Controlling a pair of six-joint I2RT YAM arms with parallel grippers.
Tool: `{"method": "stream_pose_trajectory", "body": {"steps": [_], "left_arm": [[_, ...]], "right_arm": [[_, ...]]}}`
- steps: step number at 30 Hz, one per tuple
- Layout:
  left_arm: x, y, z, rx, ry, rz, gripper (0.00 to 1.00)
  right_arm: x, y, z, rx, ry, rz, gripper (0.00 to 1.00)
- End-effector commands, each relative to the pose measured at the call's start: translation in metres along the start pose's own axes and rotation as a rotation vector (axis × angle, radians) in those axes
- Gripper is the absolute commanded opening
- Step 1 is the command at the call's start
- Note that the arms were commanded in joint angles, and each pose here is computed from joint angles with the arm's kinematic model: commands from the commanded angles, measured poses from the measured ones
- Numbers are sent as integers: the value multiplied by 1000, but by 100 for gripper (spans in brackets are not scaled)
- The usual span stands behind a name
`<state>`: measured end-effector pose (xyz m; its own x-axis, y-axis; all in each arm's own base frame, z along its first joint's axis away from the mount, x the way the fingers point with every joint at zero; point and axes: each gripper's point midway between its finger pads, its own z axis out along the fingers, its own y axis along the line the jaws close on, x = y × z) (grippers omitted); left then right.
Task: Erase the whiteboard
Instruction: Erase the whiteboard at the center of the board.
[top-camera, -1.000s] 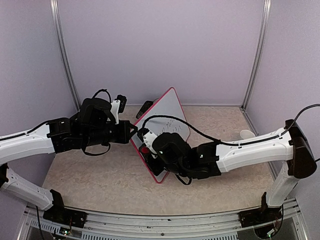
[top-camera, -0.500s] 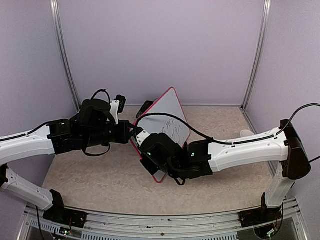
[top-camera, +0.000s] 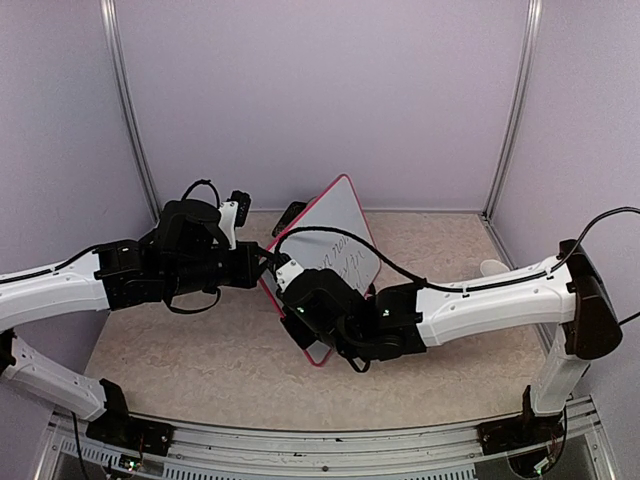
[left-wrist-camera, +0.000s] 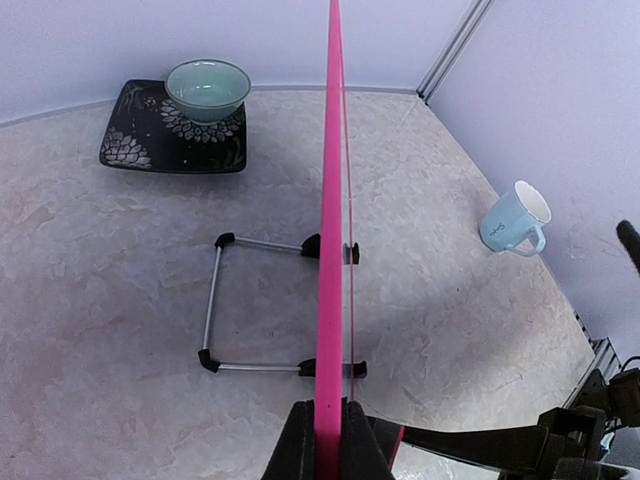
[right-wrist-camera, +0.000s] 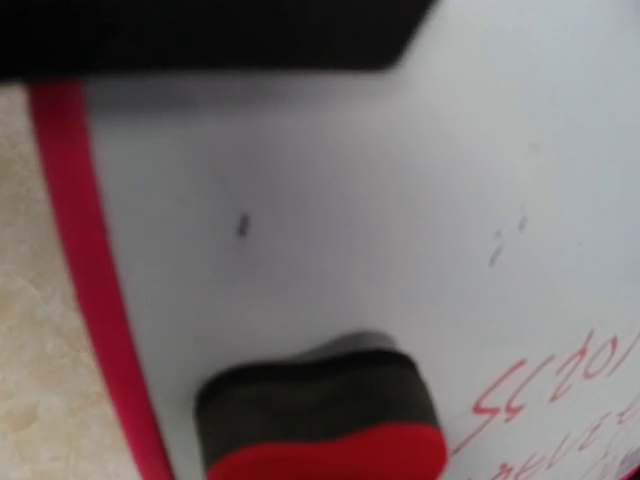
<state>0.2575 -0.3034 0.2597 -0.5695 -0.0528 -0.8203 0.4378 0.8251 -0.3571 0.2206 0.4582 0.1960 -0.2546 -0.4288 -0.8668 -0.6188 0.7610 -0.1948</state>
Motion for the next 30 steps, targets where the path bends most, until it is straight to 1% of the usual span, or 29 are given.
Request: {"method": "stream_pose_trajectory", "body": {"steps": [1, 3, 6, 15, 18, 20, 22, 27, 30], "left_arm": [[10, -13, -1, 56, 28, 1, 0], [8, -14, -2, 59, 22, -1, 0], [8, -14, -1, 59, 23, -1, 0], [11, -15, 0, 62, 31, -2, 0], [12, -14, 0, 62, 30, -2, 0], [12, -14, 0, 60, 30, -1, 0], [11, -14, 0, 62, 27, 1, 0], [11, -15, 1, 61, 26, 8, 0], [11, -15, 1, 63, 28, 9, 0]], "right_arm": [[32, 7, 10, -35, 47, 40, 27], [37, 6, 10, -34, 53, 38, 27], [26, 6, 10, -30, 31, 30, 27], [-50, 1, -2, -11, -122, 6, 27], [-61, -5, -4, -4, -144, 7, 27], [-59, -6, -3, -8, -139, 7, 27], [-47, -3, 3, -17, -116, 5, 27], [-1, 11, 18, -65, -10, 27, 26], [26, 10, 21, -67, 39, 38, 26]]}}
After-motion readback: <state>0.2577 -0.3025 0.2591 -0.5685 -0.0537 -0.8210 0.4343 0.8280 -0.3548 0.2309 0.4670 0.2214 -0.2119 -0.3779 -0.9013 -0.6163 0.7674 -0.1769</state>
